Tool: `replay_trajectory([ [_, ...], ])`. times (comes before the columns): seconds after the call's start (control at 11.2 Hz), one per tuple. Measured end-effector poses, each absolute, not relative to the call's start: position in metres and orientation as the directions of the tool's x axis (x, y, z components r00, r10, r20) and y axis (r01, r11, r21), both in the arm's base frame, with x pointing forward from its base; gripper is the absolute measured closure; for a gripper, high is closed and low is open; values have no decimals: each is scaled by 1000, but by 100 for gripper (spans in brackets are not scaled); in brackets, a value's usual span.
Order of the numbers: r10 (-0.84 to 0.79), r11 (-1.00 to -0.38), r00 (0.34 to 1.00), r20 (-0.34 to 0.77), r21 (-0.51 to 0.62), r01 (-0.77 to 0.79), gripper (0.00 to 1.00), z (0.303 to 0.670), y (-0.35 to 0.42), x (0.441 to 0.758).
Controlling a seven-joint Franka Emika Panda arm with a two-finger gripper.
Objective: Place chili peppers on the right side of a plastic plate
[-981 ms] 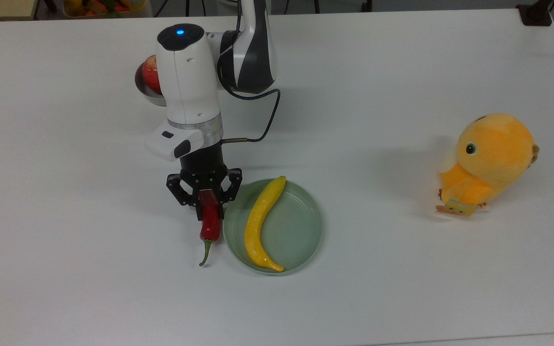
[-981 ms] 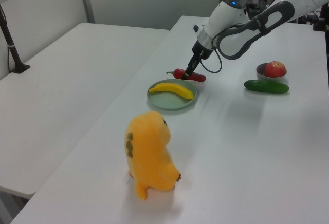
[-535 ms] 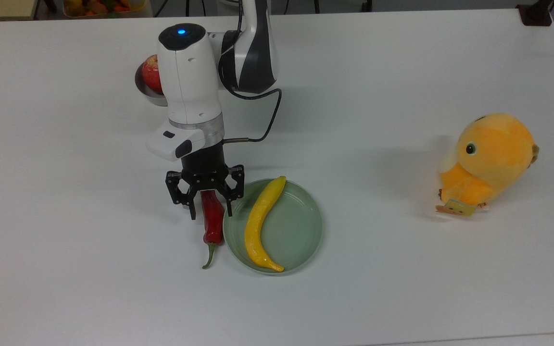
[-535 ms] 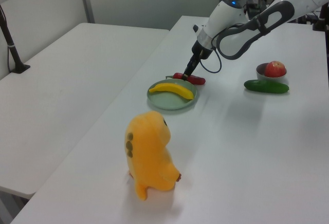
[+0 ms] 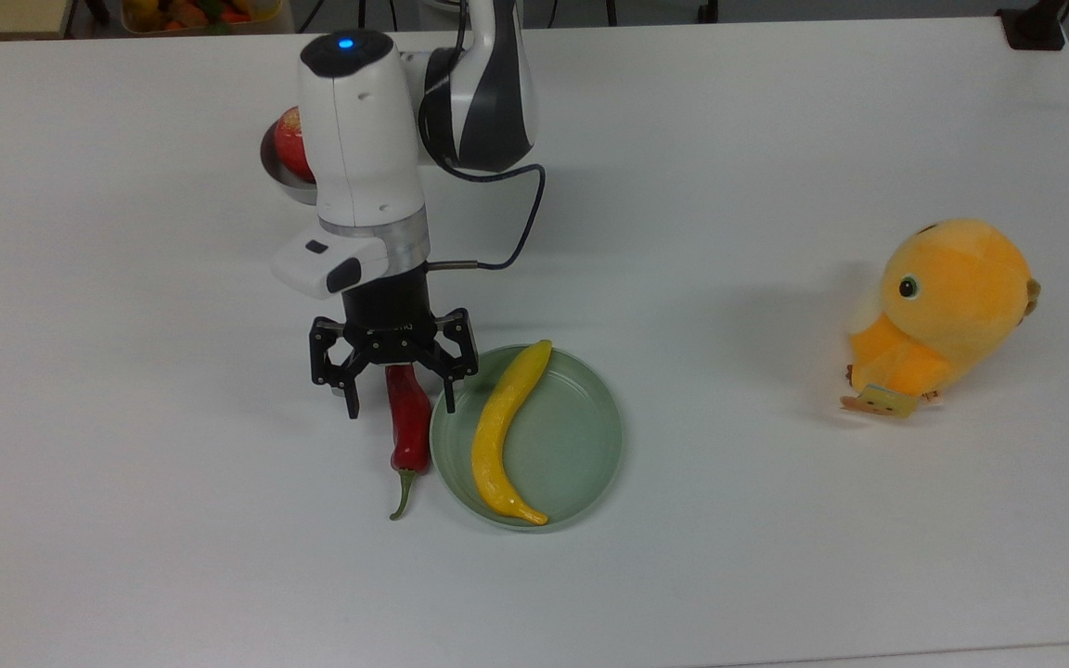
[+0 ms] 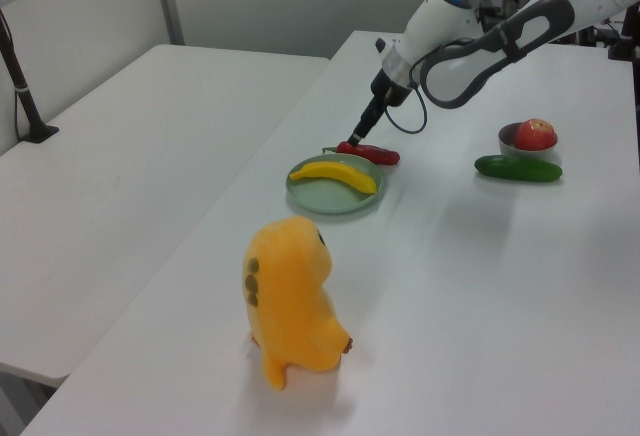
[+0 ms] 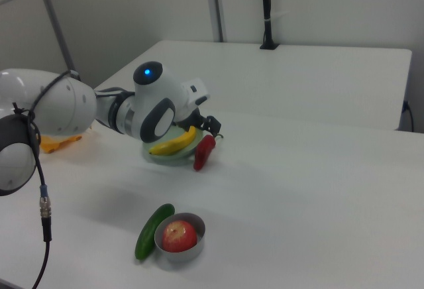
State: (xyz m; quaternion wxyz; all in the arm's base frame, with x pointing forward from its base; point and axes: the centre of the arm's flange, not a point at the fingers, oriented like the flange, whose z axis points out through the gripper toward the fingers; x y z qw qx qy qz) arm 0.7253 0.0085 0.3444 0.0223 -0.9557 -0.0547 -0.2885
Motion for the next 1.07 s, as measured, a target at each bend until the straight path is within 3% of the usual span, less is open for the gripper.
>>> replay_trajectory([
  [0.18, 43, -996, 818, 574, -35, 77, 0, 380, 8, 723],
  [0.36, 24, -997, 869, 494, -46, 54, 0, 425, -2, 710],
  [0.8, -78, -995, 968, 238, -84, -60, 0, 568, -26, 618],
  [1.07, -118, -990, 987, 108, -93, -108, 0, 615, -18, 570],
])
